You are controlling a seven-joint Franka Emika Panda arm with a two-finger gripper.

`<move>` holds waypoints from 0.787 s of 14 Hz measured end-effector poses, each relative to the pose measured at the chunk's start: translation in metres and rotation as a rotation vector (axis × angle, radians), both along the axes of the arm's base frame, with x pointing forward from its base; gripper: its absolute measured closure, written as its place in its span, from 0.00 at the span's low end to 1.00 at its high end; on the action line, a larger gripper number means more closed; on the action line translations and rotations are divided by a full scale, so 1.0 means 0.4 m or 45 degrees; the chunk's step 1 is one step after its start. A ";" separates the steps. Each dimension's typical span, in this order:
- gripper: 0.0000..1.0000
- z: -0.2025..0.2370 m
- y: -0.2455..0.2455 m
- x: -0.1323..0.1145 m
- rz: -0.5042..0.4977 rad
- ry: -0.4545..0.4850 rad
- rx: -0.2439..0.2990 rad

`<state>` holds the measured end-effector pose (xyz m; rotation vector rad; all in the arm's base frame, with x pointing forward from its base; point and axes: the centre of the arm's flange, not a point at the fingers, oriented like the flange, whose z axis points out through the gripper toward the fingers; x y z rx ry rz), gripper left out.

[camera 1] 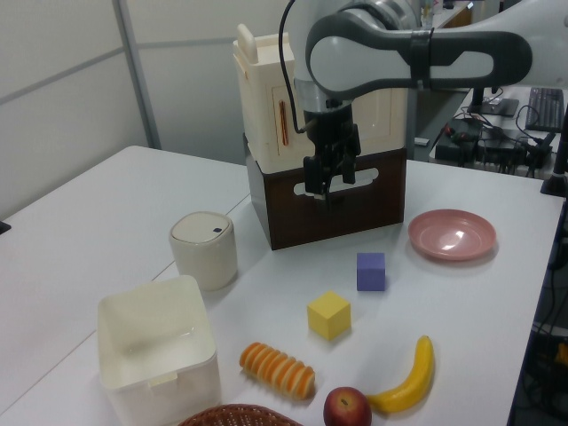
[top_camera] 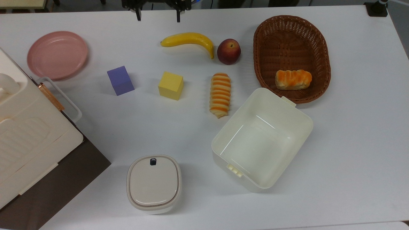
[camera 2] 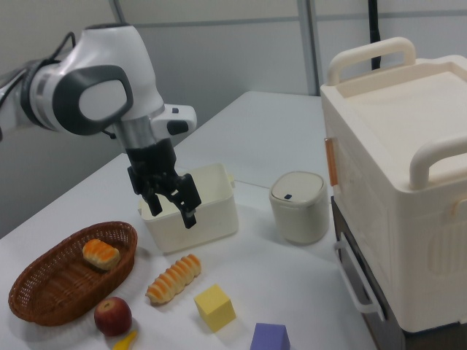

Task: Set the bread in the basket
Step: 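Move the gripper down over the striped twisted bread loaf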

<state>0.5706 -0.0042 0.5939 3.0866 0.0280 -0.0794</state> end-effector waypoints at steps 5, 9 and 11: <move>0.00 -0.103 0.025 0.034 0.023 -0.013 0.018; 0.00 -0.234 0.111 0.070 0.086 -0.003 0.020; 0.00 -0.311 0.163 0.091 0.090 -0.008 0.021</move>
